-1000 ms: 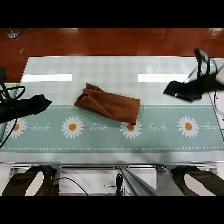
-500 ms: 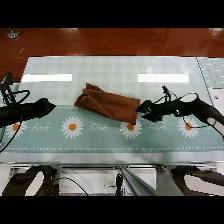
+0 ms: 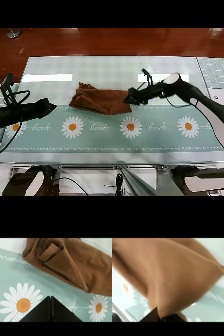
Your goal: Fold the shirts.
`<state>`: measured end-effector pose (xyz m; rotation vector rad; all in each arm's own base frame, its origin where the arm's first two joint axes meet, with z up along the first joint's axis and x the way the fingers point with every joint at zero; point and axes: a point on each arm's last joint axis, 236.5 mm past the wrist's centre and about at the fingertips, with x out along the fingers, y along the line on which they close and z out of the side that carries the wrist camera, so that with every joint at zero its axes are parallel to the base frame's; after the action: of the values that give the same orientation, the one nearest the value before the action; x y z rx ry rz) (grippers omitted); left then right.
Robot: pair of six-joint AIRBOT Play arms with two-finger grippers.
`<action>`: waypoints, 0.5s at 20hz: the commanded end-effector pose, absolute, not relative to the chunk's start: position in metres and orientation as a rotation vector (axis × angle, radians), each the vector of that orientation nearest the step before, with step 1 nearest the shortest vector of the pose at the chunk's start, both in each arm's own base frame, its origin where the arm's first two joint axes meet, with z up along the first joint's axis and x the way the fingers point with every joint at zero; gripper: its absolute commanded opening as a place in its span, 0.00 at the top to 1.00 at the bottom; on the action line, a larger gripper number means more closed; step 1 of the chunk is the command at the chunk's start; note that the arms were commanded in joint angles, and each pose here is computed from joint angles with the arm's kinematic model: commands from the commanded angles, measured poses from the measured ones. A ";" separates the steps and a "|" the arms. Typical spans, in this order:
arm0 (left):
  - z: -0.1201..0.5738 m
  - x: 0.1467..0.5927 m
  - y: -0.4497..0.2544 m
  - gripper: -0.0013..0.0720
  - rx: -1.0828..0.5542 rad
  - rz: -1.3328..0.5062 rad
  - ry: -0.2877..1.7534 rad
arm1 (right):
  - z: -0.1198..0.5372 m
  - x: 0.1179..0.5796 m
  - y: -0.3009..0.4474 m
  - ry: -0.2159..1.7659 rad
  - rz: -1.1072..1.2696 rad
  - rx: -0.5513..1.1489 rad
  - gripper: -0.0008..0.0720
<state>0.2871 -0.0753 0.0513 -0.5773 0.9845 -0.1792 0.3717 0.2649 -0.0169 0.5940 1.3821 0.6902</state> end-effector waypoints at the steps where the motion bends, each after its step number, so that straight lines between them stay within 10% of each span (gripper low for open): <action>1: 0.052 0.289 -0.075 0.94 -0.578 -0.177 0.977 | 0.066 0.399 0.268 1.255 0.696 0.295 0.96; 10: 0.052 0.289 -0.075 0.94 -0.578 -0.177 0.977 | 0.216 0.421 0.158 1.058 0.376 0.131 0.96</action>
<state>0.2888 -0.0746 0.0520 -0.5788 0.9763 -0.1766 0.4235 0.2139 0.1900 0.1404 1.0649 0.5602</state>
